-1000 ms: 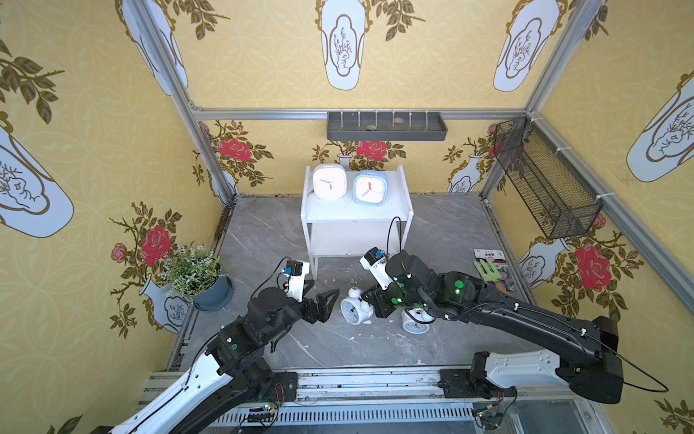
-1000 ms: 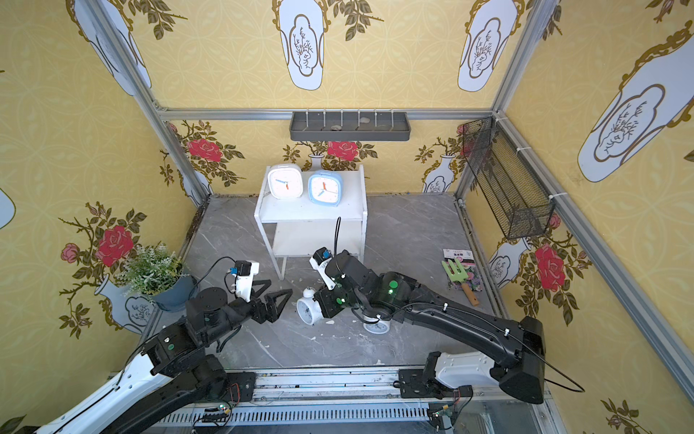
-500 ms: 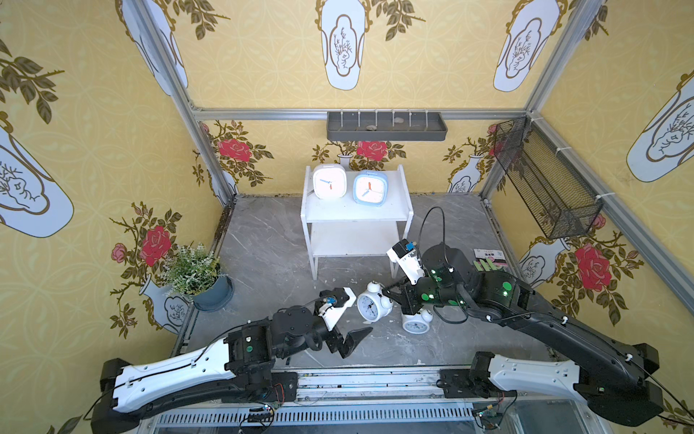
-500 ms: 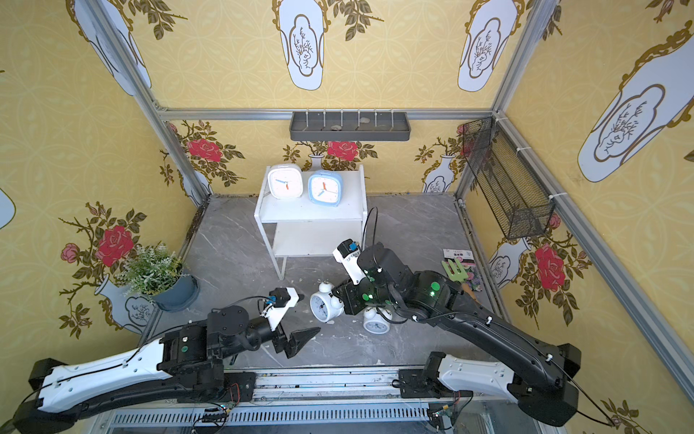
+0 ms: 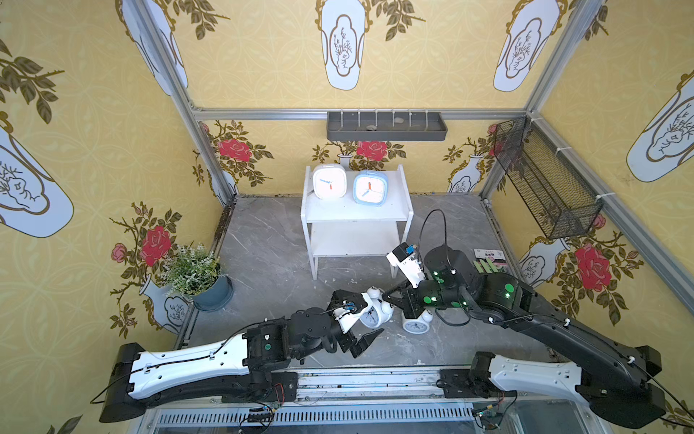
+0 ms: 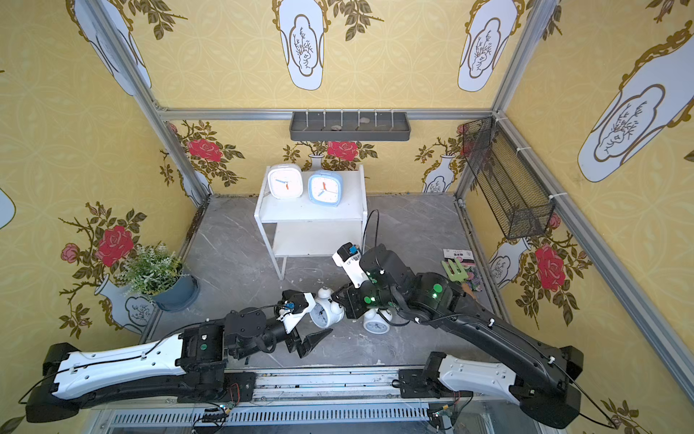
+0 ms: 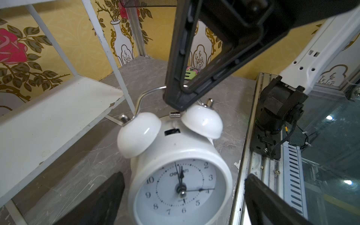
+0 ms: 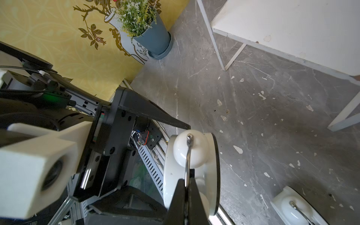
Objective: Place the alarm clocks on the shelf by style
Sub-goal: Pick up the alarm from the center of the board.
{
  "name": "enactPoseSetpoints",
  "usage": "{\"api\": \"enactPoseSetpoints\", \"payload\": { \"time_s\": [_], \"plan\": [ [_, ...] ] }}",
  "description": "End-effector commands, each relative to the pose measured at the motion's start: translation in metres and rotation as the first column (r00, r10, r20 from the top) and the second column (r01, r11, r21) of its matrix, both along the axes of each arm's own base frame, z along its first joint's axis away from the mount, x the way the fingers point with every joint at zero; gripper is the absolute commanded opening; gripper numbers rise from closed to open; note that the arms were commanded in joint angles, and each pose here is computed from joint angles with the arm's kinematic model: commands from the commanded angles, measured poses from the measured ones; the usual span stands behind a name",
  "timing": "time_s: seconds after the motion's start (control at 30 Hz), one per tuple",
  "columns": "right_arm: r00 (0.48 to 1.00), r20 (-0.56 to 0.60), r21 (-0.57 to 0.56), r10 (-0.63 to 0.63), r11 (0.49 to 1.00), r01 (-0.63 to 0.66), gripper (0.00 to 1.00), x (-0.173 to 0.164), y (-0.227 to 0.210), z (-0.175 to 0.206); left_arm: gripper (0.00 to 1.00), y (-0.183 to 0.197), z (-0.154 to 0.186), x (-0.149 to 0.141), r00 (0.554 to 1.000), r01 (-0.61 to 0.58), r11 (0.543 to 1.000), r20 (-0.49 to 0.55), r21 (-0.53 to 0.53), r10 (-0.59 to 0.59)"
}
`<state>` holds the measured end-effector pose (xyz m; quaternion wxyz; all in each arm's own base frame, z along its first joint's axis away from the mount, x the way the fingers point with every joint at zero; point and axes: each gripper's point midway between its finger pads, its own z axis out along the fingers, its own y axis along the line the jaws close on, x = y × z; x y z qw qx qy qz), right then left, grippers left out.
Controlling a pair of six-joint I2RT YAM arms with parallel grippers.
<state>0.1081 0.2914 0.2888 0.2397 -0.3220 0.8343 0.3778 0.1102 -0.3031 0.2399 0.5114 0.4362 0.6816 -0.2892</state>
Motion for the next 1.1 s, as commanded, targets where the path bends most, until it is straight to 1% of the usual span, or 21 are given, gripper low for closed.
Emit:
{"api": "enactPoseSetpoints", "payload": {
  "time_s": [0.0,0.17,0.3,0.6,0.8,1.07],
  "plan": [
    [1.0,0.016,0.076,0.022,0.997,-0.023,0.0,0.001,0.013,0.017,0.99,-0.001,0.008,0.005,0.999,-0.019,0.999,0.03,-0.027,0.02],
    [1.0,0.019,0.077,0.023,0.997,-0.025,0.0,0.002,0.016,0.018,0.99,-0.001,0.006,0.005,0.999,-0.019,1.0,0.034,-0.021,0.02],
    [0.999,0.023,0.086,0.023,0.996,-0.025,0.0,0.003,0.018,0.02,0.94,0.0,0.005,0.007,0.999,-0.029,1.0,0.039,-0.004,0.03],
    [0.999,0.021,0.092,0.024,0.995,-0.026,0.01,0.004,0.021,0.02,0.96,0.003,0.001,0.007,0.998,-0.036,0.999,0.043,0.013,0.035],
    [0.999,0.024,0.099,0.029,0.995,-0.031,0.0,0.004,0.023,0.024,0.93,0.003,-0.003,0.009,0.998,-0.046,0.999,0.043,0.029,0.044],
    [0.999,0.026,0.103,0.04,0.994,-0.043,0.01,0.004,0.026,0.026,0.89,0.006,0.0,0.01,0.998,-0.057,0.998,0.043,0.021,0.056]
  ]
}}
